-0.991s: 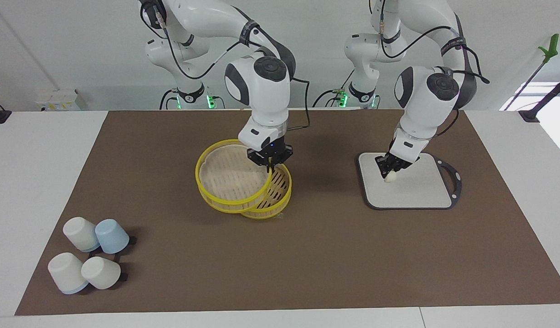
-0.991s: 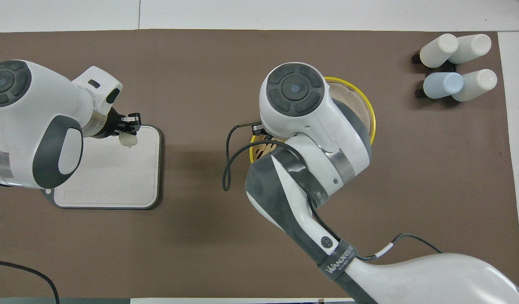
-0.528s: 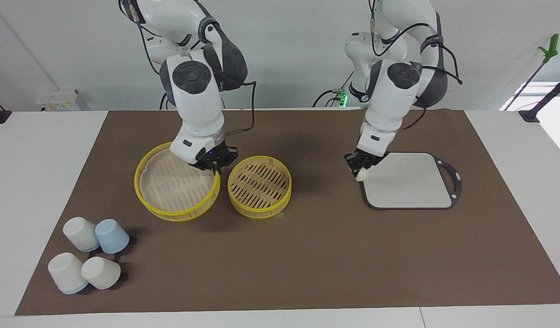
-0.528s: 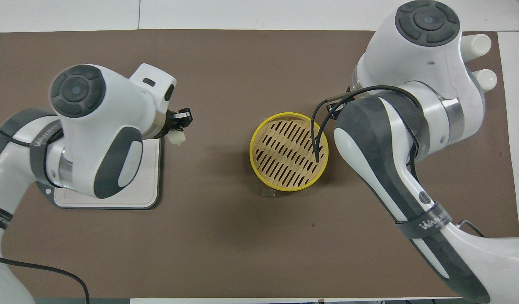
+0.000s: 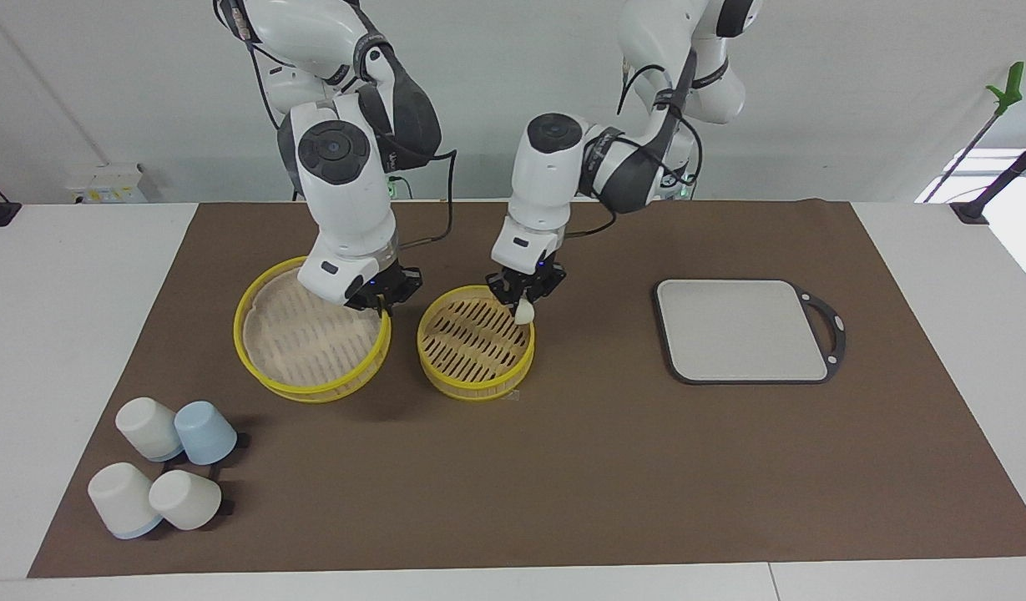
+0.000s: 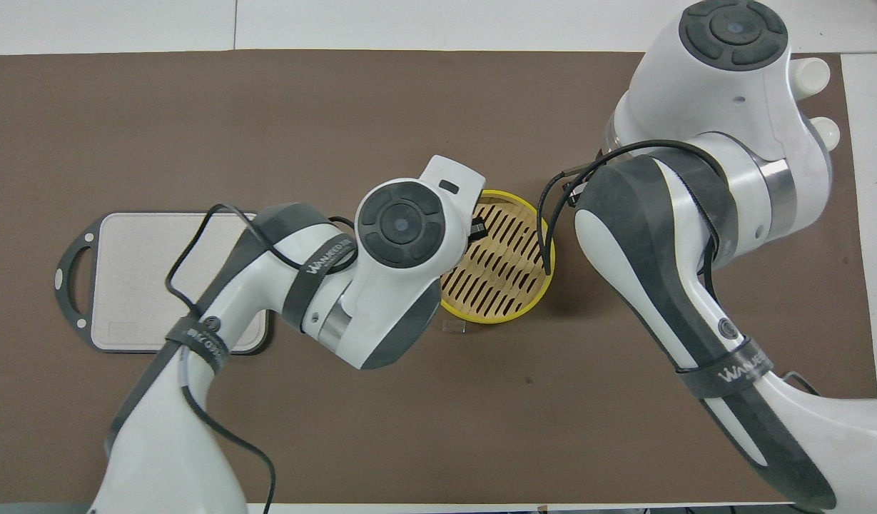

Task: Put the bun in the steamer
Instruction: 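Lower the bun into the open steamer with the left gripper and release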

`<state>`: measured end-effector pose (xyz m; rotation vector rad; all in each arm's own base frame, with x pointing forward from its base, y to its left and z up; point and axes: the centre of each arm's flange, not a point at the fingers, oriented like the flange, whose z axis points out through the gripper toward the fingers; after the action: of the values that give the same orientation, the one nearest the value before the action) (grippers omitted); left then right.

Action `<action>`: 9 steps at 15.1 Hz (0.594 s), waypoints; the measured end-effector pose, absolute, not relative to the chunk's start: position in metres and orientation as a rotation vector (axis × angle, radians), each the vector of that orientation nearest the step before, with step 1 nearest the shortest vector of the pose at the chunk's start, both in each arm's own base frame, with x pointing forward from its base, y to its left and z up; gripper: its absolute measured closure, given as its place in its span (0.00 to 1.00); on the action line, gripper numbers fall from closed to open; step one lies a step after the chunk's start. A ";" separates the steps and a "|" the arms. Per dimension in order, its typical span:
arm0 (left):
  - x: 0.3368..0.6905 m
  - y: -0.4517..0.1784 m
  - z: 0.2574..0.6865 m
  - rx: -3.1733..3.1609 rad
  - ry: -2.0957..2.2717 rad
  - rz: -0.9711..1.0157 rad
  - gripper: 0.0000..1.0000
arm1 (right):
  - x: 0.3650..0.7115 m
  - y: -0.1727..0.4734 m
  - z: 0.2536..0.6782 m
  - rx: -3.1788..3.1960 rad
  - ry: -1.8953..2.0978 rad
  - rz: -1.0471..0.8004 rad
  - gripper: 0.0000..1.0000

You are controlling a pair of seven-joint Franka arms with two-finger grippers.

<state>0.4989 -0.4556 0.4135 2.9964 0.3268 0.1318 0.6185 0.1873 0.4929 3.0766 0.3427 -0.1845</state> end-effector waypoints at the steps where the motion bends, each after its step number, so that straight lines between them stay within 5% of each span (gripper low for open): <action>1: 0.498 -0.471 0.396 2.997 0.316 0.155 0.76 | 0.619 0.186 0.493 3.077 0.342 -0.185 0.91; 5: 0.497 -0.497 0.336 3.001 0.309 0.218 0.76 | 0.619 0.186 0.492 3.077 0.342 -0.186 0.91; 9: 0.498 -0.497 0.327 3.006 0.309 0.232 0.72 | 0.619 0.186 0.492 3.077 0.342 -0.186 0.91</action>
<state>0.4985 -0.4974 0.3275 3.0057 0.3090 0.2319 0.6188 0.1857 0.4923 3.0767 0.3416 -0.1865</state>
